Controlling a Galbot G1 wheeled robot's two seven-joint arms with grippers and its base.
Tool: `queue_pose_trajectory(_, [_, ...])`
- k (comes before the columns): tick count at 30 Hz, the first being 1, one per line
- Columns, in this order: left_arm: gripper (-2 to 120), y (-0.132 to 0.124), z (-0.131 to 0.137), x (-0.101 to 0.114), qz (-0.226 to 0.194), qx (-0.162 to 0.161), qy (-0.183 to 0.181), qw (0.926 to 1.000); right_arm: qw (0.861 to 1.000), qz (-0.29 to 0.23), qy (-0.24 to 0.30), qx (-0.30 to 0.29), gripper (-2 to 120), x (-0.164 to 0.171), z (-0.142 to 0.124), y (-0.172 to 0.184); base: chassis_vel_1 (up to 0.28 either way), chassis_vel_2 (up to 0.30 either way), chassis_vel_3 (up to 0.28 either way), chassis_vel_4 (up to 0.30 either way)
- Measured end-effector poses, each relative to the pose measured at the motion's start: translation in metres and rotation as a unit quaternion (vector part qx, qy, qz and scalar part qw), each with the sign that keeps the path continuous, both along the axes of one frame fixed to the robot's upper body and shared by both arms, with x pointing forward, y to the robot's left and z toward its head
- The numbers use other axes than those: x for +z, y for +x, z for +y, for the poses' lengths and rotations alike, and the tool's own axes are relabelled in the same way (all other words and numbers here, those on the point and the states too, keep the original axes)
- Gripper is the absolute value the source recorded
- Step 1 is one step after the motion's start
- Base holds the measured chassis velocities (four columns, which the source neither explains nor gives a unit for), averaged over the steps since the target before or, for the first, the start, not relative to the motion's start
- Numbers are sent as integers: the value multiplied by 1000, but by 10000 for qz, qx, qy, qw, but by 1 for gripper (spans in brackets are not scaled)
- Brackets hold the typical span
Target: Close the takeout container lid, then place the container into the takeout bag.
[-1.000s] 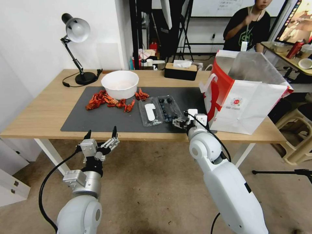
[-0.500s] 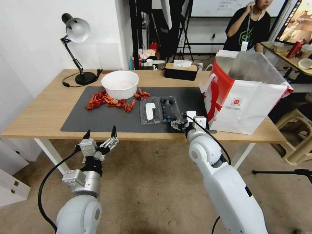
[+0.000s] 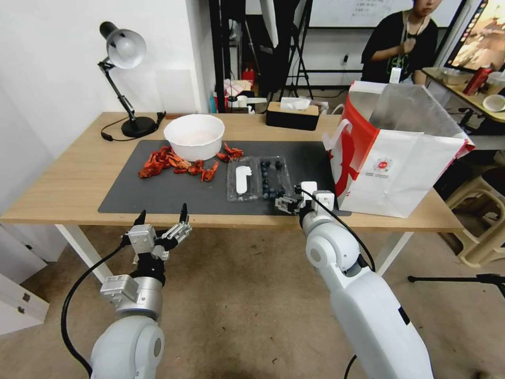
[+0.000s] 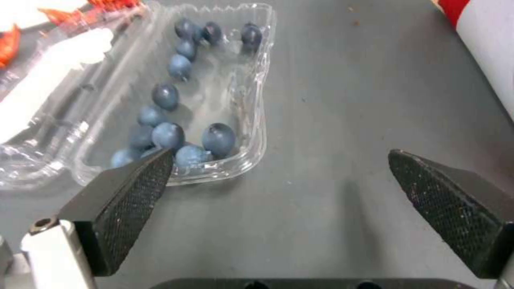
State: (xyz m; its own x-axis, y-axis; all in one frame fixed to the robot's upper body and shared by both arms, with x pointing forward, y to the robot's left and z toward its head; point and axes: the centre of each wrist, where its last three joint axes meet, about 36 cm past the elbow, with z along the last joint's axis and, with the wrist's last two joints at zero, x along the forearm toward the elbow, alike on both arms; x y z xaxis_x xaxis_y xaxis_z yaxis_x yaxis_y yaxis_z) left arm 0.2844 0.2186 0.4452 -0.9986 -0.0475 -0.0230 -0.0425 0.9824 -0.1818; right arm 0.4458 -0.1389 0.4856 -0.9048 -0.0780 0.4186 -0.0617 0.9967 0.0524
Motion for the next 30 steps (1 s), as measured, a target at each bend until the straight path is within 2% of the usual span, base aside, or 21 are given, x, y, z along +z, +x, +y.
queue_pose_trajectory(2, [100,0,0,0,1,3,1,10000,9994,-184,289,47,100,12,-1,-4,0,0,0,0])
queue_pose_trajectory(7, [100,0,0,0,-8,-3,-1,10000,9959,-718,530,182,100,38,-13,-23,0,0,0,0])
queue_pose_trajectory(8, [100,0,0,0,-8,-3,-1,10000,9959,-718,530,182,100,38,-13,-23,0,0,0,0])
queue_pose_trajectory(12, [100,1,0,0,-28,-27,-12,10000,9807,-1639,876,614,100,35,-36,-51,0,0,0,0])
queue_pose_trajectory(13, [100,1,0,0,-28,-27,-12,10000,9807,-1639,876,614,100,35,-36,-51,0,0,0,0])
queue_pose_trajectory(16, [100,2,1,-3,-47,-43,-24,10000,9640,-2473,553,806,100,7,-58,-75,0,0,0,0])
queue_pose_trajectory(17, [100,2,1,-3,-47,-43,-24,10000,9640,-2473,553,806,100,7,-58,-75,0,0,0,0])
queue_pose_trajectory(21, [100,3,4,-7,-64,-47,-11,10000,9483,-3091,75,713,100,-30,-79,-115,0,0,0,0])
queue_pose_trajectory(24, [100,4,5,-8,-72,-56,1,10000,9432,-3261,-125,618,100,-49,-82,-133,0,0,0,0])
queue_pose_trajectory(30, [100,4,5,-9,-90,-77,17,9999,9451,-3229,-213,451,100,-80,-77,-157,0,0,0,0])
